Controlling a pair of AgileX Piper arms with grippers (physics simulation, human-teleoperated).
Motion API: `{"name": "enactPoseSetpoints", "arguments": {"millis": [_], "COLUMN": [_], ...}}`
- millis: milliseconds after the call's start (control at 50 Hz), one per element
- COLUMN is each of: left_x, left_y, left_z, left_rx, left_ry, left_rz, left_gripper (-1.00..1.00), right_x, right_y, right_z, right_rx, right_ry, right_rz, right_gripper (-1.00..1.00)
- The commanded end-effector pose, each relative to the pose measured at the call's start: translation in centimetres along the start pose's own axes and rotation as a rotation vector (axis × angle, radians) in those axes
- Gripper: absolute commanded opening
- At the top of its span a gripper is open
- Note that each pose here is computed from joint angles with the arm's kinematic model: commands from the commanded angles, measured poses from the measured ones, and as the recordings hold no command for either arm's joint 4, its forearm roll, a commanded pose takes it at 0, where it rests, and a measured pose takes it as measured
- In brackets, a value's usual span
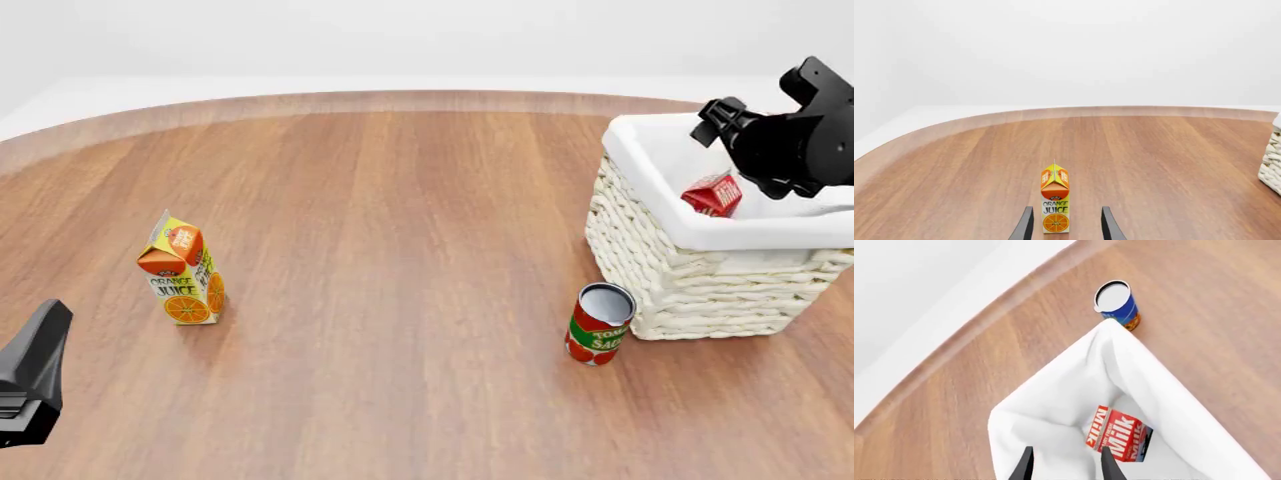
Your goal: Pick the milk and place it in the basket.
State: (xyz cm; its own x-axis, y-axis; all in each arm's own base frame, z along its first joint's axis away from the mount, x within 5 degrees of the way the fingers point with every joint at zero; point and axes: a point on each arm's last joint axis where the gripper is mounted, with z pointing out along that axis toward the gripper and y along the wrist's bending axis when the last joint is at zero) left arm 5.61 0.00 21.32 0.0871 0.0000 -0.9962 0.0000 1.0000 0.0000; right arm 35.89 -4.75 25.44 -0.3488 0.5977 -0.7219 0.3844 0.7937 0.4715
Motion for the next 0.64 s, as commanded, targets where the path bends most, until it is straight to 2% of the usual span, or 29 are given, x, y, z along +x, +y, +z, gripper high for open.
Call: {"name": "enactPoseSetpoints", "arguments": {"millis": [20, 260, 520, 640], "left_x": [0.0, 0.0, 0.0, 0.0], "left_y": [0.0, 0.0, 0.0, 0.0], "left_z": [0.0, 0.0, 0.0, 0.0], "left_rx": [0.0, 0.0, 0.0, 0.0], "left_ry": [0.0, 0.0, 0.0, 0.0], "left_rz": [0.0, 0.0, 0.0, 0.0], "left_gripper": [1.0, 1.0, 1.0, 1.0], "right_x": [-0.1, -0.7, -1.0, -0.7], "right_y": [0.7, 3.0, 3.7, 4.9], "right_z": [-1.0, -4.7, -7.8, -9.8], "right_rx": [-0.02, -0.092, -0.133, -0.189], "right_ry": [-0.006, -0.04, -0.072, -0.086], "right_rz": [-0.01, -0.041, -0.051, -0.077], "right_gripper": [1.0, 1.0, 1.0, 1.0]}}
